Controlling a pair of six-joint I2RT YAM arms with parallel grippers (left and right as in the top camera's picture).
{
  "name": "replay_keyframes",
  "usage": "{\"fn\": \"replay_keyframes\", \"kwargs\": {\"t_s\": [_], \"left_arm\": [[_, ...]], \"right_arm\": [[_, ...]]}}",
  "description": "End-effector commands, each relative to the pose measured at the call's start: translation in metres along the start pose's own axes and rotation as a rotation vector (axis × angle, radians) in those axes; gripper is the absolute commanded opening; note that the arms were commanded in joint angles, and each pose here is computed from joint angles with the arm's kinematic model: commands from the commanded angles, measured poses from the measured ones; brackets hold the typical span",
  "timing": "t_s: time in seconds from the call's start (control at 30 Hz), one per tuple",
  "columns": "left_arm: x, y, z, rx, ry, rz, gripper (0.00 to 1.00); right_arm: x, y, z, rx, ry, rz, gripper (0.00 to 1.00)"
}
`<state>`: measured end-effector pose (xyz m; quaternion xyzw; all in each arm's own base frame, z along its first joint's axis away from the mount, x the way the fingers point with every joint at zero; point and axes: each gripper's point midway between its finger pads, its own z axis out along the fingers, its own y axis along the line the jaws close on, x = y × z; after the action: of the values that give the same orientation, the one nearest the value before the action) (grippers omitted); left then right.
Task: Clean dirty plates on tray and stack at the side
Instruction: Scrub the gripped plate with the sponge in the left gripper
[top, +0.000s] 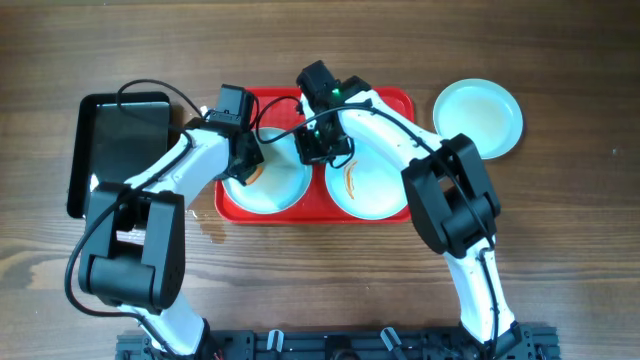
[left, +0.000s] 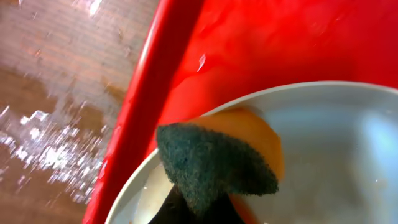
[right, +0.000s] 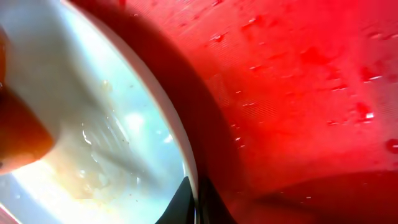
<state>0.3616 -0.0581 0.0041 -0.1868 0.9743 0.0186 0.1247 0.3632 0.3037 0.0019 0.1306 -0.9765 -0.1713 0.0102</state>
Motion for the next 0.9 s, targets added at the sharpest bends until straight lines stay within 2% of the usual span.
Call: {"fn": "replay_keyframes", "kwargs": {"t_s": [0.0,0.2,0.33,0.5,0.87], "left_arm": [[0.033,0.021,0.005,-0.084,0.108,0.041,0.04],[0.055,-0.030,-0.048,0.143,0.127,0.114,0.04],[0.063,-0.046,-0.070,0.187,0.092,0.169,0.04],[0.066,-0.057,-0.068,0.201,0.082,0.186,0.04],[0.045,-0.063,-0.042,0.207,0.042,0.148,0.04]], "right_arm": [[0.010,-0.019,0.015,0.069,0.039,0.028,0.04],[0.009,-0.020,0.015,0.080,0.034,0.075,0.04],[0.009,-0.020,0.015,0.080,0.033,0.075,0.04],[0.009,-0.020,0.015,0.079,0.033,0.075,0.04],[0.010,-0.020,0.015,0.080,0.035,0.075,0.04]]}}
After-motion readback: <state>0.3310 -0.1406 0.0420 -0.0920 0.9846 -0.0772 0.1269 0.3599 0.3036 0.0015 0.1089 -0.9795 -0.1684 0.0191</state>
